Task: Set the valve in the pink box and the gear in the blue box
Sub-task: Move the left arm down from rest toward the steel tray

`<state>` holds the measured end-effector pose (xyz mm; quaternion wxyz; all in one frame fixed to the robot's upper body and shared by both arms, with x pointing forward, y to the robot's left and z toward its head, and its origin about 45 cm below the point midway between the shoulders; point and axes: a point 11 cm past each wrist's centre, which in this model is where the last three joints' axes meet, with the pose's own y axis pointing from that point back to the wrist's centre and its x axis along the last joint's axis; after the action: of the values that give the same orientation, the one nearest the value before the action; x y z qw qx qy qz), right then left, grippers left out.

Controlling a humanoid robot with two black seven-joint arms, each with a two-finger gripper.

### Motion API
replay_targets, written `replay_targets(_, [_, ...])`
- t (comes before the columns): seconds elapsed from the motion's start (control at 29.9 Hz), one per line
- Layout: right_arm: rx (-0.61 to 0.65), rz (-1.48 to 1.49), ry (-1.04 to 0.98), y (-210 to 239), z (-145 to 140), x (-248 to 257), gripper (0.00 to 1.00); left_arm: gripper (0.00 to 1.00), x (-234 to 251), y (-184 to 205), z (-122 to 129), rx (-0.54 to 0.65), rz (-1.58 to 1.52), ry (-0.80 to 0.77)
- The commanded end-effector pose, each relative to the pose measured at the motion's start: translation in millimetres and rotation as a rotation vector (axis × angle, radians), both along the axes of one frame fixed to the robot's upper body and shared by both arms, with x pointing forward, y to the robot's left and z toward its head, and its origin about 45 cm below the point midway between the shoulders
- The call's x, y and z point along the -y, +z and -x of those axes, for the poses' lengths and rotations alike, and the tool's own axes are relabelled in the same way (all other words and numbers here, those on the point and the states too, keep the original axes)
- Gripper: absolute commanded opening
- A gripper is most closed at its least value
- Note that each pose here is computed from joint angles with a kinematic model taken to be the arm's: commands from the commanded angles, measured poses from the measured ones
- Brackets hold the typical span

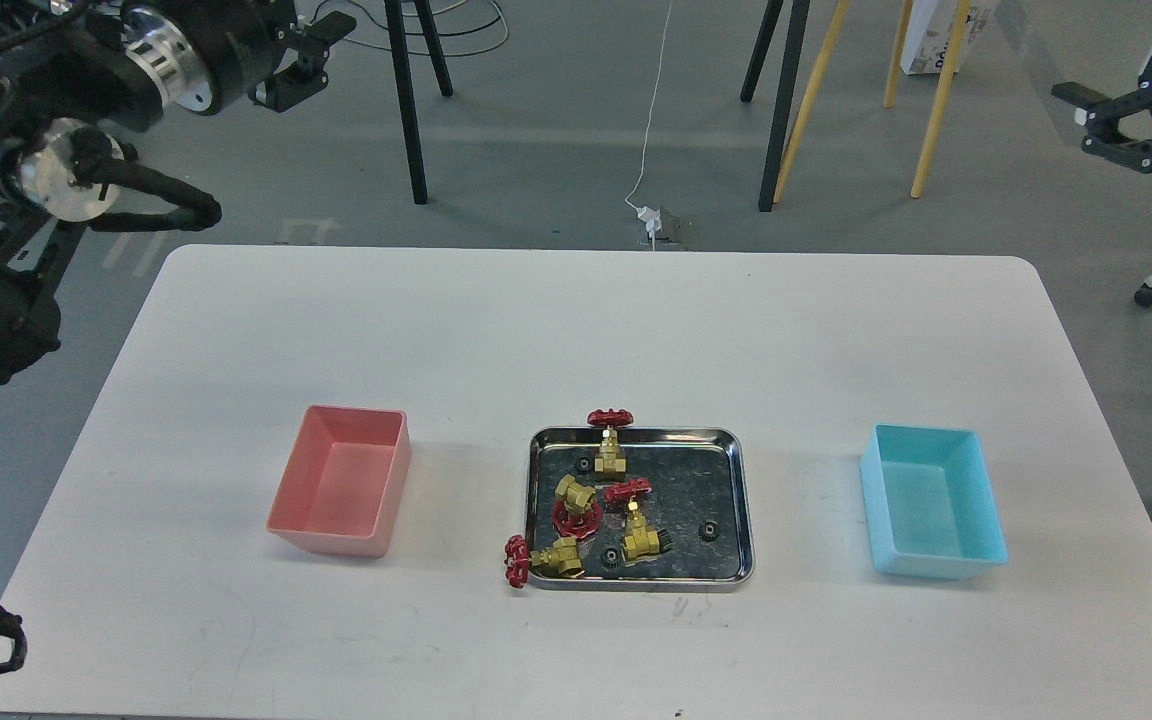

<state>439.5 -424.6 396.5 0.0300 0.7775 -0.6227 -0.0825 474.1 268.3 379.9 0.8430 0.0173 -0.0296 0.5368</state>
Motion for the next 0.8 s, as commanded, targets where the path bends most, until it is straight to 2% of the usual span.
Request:
replay_targets(0.0, [0.018, -0.028, -0.055, 0, -4, 7, 0.99, 1.0, -1, 4, 1, 0.076, 0.062, 0.018])
replay_targets(0.2, [0.055, -0.051, -0.043, 13, -5, 4, 0.99, 1.0, -4, -4, 0, 0.092, -0.014, 0.073])
replay_targets(0.43, [0.053, -0.076, -0.01, 7, -9, -9, 0.99, 1.0, -44, -14, 4, 0.069, -0.004, 0.148])
replay_targets(0.53, [0.051, -0.073, 0.032, 4, -8, -12, 0.99, 1.0, -43, -14, 8, 0.12, -0.003, 0.113])
replay_targets(0.57, [0.055, -0.077, 0.042, 6, -8, -13, 0.99, 1.0, -36, -23, 12, 0.117, -0.031, 0.044])
replay_targets(0.64, [0.045, -0.076, 0.045, 3, -9, -16, 0.99, 1.0, -19, -45, 25, 0.084, -0.198, -0.106])
replay_targets(0.67, [0.039, -0.076, 0.048, 1, -10, -17, 0.99, 1.0, -13, -51, 30, 0.106, -0.327, -0.136])
replay_targets(0.77, [0.032, -0.07, 0.047, 0, -10, -17, 0.99, 1.0, -1, -62, 36, 0.254, -0.624, -0.087])
